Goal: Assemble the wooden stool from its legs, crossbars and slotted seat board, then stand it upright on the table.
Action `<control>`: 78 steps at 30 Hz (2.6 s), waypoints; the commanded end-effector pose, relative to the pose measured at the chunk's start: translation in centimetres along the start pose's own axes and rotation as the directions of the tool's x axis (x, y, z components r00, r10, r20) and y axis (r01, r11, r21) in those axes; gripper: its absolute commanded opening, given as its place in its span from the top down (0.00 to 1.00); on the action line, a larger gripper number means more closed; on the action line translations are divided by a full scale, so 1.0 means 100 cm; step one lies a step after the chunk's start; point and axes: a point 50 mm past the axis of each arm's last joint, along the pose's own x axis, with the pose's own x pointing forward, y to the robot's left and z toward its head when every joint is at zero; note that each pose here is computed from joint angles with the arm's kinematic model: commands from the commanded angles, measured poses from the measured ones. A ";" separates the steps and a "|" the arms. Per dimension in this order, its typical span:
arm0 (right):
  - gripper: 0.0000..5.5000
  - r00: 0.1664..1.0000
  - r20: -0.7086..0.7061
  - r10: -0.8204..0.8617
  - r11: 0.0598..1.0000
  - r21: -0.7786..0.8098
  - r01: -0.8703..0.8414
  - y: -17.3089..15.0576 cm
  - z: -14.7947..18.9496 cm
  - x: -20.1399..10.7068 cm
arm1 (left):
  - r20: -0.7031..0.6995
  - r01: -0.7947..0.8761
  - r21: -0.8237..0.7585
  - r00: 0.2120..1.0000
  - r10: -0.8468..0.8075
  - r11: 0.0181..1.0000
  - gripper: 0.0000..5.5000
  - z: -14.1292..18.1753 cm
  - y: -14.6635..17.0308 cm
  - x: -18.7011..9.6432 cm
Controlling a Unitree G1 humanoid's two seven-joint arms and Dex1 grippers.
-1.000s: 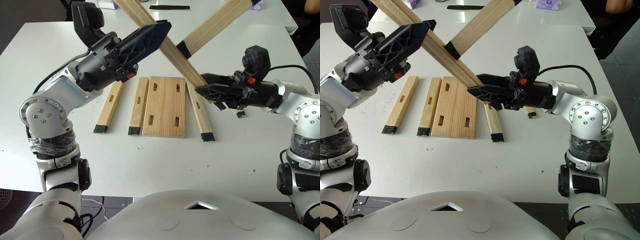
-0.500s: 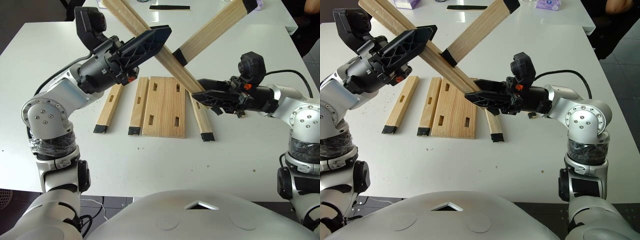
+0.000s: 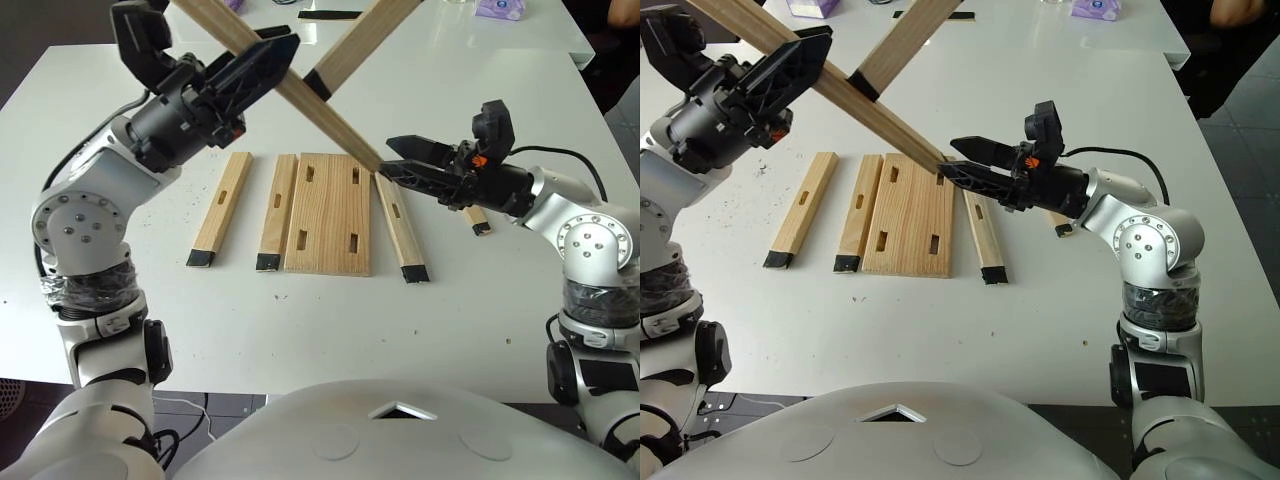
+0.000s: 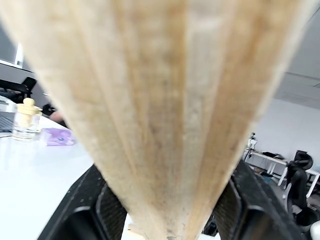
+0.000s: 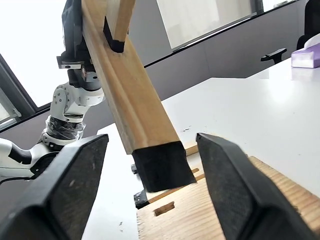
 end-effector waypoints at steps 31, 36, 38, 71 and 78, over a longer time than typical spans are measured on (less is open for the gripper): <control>0.42 0.967 -0.101 -0.232 0.966 -0.137 0.217 -0.053 -0.012 -0.018 | -0.540 0.253 0.215 0.835 -0.102 0.943 0.63 -0.036 0.010 -0.051; 0.42 0.969 -0.105 -0.224 0.969 -0.135 0.209 -0.053 -0.014 -0.015 | -0.552 0.259 0.234 0.829 -0.092 0.937 0.63 -0.038 0.019 -0.049; 0.42 0.969 -0.102 -0.224 0.969 -0.133 0.209 -0.054 -0.014 -0.014 | -0.574 0.260 0.229 0.814 -0.086 0.938 0.63 -0.041 0.023 -0.052; 0.42 0.945 -0.123 -0.302 0.951 -0.105 0.290 -0.066 -0.033 -0.022 | -0.626 0.302 0.146 0.765 -0.148 0.942 0.63 -0.052 0.033 -0.050; 0.42 0.946 -0.124 -0.298 0.952 -0.104 0.287 -0.066 -0.037 -0.017 | -0.672 0.353 0.151 0.722 -0.166 0.923 0.63 -0.060 0.041 -0.041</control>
